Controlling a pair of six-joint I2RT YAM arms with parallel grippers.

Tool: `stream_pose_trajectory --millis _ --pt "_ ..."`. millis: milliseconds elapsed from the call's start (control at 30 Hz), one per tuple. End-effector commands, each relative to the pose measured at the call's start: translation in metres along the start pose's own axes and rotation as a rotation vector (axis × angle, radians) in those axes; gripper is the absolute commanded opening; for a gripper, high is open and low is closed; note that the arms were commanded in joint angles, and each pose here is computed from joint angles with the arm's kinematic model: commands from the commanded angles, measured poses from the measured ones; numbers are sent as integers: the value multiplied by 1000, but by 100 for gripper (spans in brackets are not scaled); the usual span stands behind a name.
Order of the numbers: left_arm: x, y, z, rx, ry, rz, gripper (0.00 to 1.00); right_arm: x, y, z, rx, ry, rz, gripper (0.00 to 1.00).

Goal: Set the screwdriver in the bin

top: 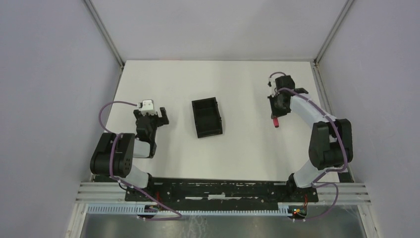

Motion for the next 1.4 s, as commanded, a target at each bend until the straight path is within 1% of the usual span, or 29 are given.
stream_pose_trajectory --millis 0,67,200,300,433,533,600,667,733,800,867,967,1067,1300,1367 --pt "9 -1 -3 -4 -52 -11 100 41 -2 63 41 -15 11 0" --pt "9 -1 -3 -4 -53 -11 100 49 -3 81 41 -29 7 0" --pt "9 -1 -3 -4 -53 -11 100 60 1 101 46 -120 -76 0" --pt "9 -1 -3 -5 -53 -11 100 70 23 104 155 -214 -109 0" --pt "9 0 -3 -2 -53 -11 100 86 85 111 348 -415 -126 0" --pt "9 -1 -3 -3 -53 -11 100 96 145 116 492 -485 -75 0" --pt "9 -1 -3 -3 -53 -11 100 100 181 117 573 -500 -30 0" --pt "9 -1 -3 -3 -52 -11 100 104 210 119 620 -513 18 0" --pt "9 -1 -3 -4 -52 -11 100 106 234 119 639 -521 63 0" --pt "9 -1 -3 -4 -53 -11 100 106 251 108 633 -478 126 0" --pt "9 -1 -3 -2 -53 -10 100 105 262 99 609 -463 191 0" --pt "9 -1 -3 -4 -51 -11 100 101 273 79 558 -473 309 0" --pt "9 -1 -3 -3 -54 -11 100 94 277 61 499 -458 375 0" --pt "9 -1 -3 -5 -53 -12 100 70 273 23 432 -405 418 0" --pt "9 -1 -3 -3 -53 -11 100 65 273 14 418 -376 432 4"
Point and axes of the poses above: each gripper's point midway between its finger pads, its own z axis back along the fingers, its own y axis along the line the jaws close on, x = y × z, the point moved 8 cm from there along z, back along the fingers, and after that the axes turned 1 degree about z, right-handed, at the moved point
